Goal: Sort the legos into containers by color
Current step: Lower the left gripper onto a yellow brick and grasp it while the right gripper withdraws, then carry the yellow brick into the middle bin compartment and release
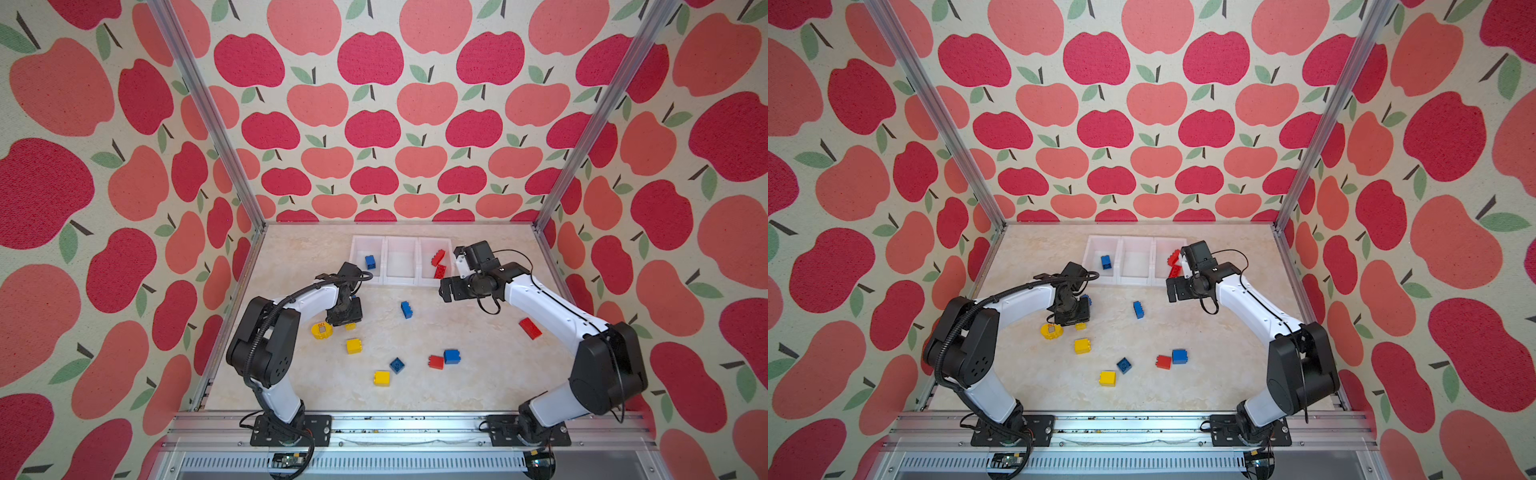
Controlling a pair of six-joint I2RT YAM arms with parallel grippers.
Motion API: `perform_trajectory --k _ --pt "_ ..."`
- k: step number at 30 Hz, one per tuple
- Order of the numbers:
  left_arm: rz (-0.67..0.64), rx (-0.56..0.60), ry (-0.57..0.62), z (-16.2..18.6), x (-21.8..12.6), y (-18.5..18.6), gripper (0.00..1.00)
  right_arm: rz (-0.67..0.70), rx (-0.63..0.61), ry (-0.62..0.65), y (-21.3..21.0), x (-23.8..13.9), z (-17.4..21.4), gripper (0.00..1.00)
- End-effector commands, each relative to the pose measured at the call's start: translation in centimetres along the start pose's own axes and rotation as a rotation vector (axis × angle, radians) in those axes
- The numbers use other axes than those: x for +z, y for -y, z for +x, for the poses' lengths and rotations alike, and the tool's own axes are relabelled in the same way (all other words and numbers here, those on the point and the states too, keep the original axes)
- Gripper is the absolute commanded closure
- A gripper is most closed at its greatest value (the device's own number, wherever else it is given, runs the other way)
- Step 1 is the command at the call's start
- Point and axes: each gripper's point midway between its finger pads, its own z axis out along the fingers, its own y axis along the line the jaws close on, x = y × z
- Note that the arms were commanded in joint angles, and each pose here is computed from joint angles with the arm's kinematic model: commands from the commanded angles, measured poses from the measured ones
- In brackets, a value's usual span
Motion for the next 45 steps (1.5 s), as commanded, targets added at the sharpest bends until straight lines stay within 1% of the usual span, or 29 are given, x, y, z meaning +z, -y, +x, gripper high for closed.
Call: perform_trajectory --k 1,8,13,18,21,27,33,36,39,45 --pt "-0.014 0.007 0.001 -0.2 -0.1 0.0 0.59 -0.016 0.031 0.017 0.0 -0.6 0.0 0.01" --pt "-0.009 0.015 0.008 -0.1 -0.5 0.3 0.66 -0.013 0.037 0.026 0.2 -1.0 0.1 0.01" --pt "-0.004 0.027 0.029 -0.1 -1.5 0.7 0.71 -0.012 0.044 0.033 0.4 -1.3 0.1 0.01" --pt "0.013 0.054 0.072 -0.6 -3.1 1.8 0.72 -0.012 0.049 0.035 0.5 -1.5 0.3 0.01" --pt "0.023 0.08 0.121 -1.4 -4.5 3.0 0.73 -0.014 0.058 0.038 0.5 -1.5 0.5 0.01" --pt "0.058 0.176 0.249 -4.3 -7.7 6.6 0.73 -0.018 0.073 0.041 0.6 -1.8 1.2 0.01" --pt "0.133 0.265 0.327 -7.8 -9.3 11.3 0.73 -0.03 0.094 0.043 0.5 -2.2 1.9 0.01" --pt "0.189 0.309 0.36 -9.5 -9.7 14.1 0.73 -0.033 0.104 0.047 0.5 -2.5 2.1 0.01" --pt "0.217 0.35 0.387 -11.0 -10.0 16.2 0.73 -0.039 0.119 0.052 0.6 -2.8 2.4 0.01" --pt "0.234 0.391 0.408 -13.3 -8.5 18.6 0.73 -0.058 0.159 0.053 0.7 -3.0 3.3 0.01"
